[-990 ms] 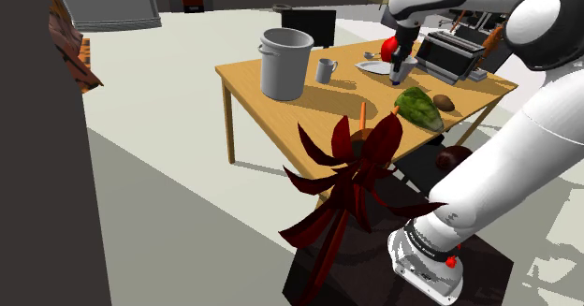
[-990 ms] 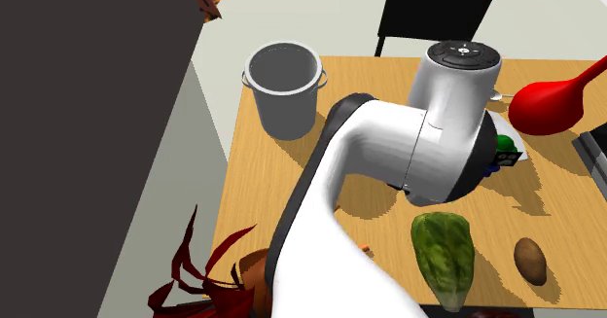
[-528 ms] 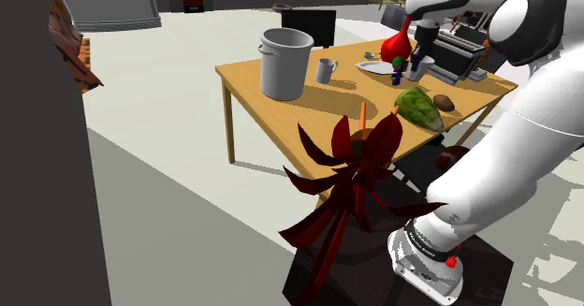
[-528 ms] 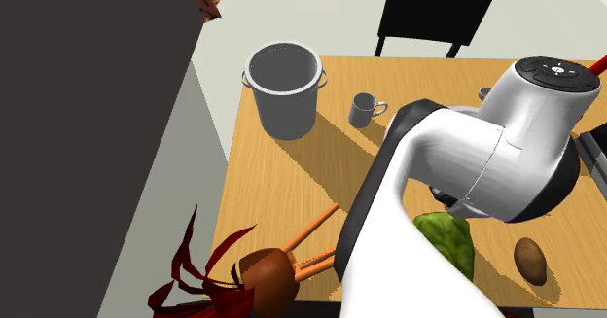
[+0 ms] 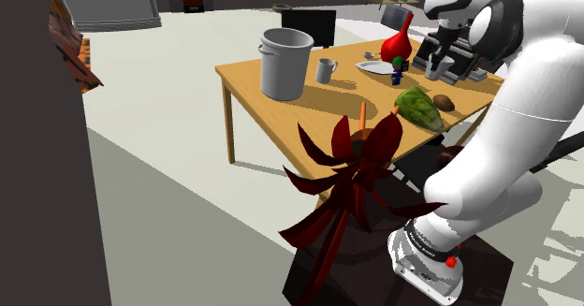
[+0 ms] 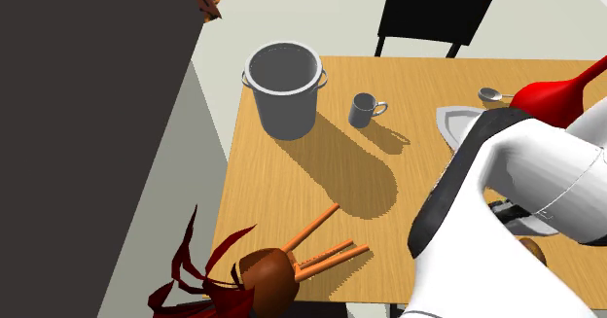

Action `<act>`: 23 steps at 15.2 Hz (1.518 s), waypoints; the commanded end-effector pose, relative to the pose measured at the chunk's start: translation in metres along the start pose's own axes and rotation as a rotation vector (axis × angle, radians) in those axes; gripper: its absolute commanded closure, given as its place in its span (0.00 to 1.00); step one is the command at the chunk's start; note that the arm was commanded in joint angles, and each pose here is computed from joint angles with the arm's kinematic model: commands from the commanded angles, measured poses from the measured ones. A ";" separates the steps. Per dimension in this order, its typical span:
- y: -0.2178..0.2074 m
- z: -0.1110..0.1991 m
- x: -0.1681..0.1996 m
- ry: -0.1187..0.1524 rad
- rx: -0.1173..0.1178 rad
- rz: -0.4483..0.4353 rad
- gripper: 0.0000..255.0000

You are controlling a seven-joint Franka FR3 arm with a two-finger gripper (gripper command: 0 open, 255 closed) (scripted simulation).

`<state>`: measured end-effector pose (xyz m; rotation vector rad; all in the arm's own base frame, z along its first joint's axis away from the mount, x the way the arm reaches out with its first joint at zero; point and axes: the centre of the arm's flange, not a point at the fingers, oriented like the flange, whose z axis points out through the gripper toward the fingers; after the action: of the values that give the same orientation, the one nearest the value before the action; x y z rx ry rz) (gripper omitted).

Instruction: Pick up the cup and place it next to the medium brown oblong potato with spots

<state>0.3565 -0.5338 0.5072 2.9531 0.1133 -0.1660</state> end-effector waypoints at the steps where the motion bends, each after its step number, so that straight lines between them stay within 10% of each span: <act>1: 0.022 0.004 -0.013 0.000 -0.001 -0.002 1.00; 6: 0.075 0.017 -0.042 0.000 -0.001 -0.002 1.00; 23: 0.059 0.105 -0.031 0.000 -0.001 -0.002 1.00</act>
<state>0.3194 -0.6120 0.4243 2.9530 0.1162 -0.1663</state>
